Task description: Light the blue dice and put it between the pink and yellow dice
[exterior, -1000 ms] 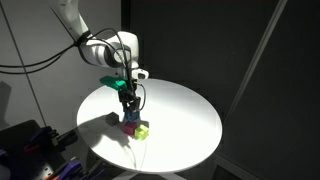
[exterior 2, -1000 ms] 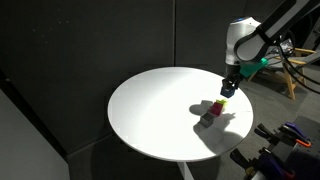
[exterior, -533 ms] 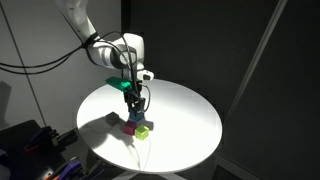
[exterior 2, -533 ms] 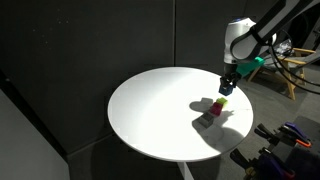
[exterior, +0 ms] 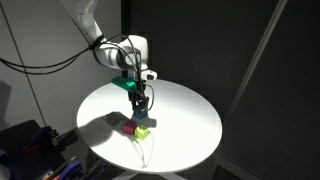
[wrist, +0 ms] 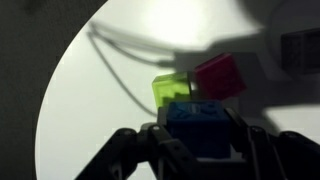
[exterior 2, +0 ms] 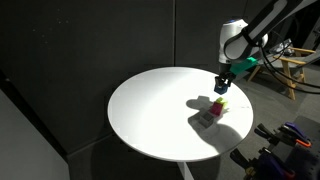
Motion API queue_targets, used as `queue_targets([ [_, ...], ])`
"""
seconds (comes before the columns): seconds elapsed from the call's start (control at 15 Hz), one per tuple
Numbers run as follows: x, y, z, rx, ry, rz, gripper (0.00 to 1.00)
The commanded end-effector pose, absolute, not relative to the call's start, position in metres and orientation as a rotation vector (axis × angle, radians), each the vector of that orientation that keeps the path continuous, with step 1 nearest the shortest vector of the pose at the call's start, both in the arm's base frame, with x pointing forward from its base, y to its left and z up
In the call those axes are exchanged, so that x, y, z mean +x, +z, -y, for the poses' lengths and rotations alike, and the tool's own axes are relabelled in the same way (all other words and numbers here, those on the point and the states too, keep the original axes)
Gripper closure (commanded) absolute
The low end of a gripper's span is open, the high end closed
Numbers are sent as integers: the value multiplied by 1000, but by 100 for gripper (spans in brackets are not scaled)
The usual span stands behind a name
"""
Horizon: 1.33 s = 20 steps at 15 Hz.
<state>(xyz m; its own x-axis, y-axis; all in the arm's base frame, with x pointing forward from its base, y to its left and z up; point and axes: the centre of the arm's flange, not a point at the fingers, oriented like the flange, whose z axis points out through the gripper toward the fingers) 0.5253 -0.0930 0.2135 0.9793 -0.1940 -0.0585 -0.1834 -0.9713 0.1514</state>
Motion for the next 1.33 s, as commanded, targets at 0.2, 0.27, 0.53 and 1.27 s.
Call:
queue_targets([
  [0.2, 547, 199, 85, 2985, -141, 246, 67],
  [0.27, 547, 196, 84, 2985, -147, 240, 67],
  [0.53, 545, 189, 84, 2981, -161, 226, 67],
  [1.27, 529, 184, 83, 2990, -174, 184, 67],
])
